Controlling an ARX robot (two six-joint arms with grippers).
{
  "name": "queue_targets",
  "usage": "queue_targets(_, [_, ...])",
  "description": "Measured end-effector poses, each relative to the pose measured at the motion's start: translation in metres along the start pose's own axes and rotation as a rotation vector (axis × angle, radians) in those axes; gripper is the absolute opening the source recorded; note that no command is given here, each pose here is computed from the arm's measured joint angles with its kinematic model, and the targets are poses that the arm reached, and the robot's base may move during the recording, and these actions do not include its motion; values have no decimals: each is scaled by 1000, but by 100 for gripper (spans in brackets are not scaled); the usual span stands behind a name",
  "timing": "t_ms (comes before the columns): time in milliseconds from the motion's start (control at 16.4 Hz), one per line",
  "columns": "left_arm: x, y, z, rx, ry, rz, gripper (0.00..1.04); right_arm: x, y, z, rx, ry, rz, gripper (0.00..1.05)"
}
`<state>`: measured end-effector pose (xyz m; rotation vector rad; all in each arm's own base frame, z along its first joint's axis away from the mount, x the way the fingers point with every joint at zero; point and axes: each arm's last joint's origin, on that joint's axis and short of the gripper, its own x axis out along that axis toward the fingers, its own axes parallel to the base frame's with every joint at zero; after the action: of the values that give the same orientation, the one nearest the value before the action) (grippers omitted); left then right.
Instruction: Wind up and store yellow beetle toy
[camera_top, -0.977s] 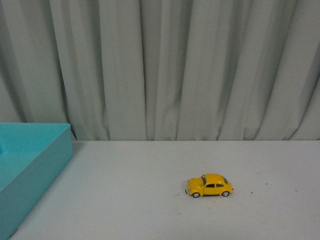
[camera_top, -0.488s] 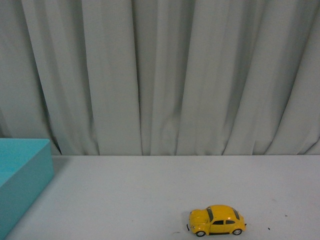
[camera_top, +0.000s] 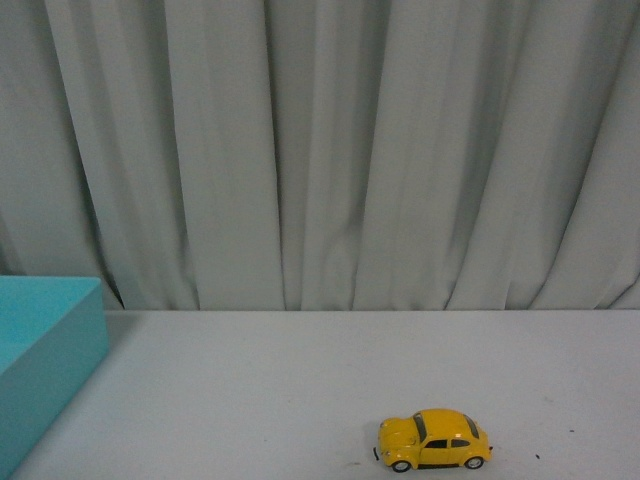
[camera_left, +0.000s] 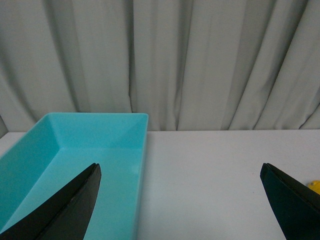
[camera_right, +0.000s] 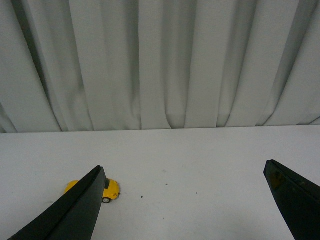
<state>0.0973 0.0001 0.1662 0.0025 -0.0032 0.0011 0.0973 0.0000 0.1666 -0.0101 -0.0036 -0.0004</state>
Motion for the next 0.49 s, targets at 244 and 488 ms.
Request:
queue_targets(244, [0,0,0,0,0,1,98,4,5,7,72,-42,-187,98])
queue_targets(488, [0,0,0,0,-2,-2,98,15,-38,15,119,-102,-652,98])
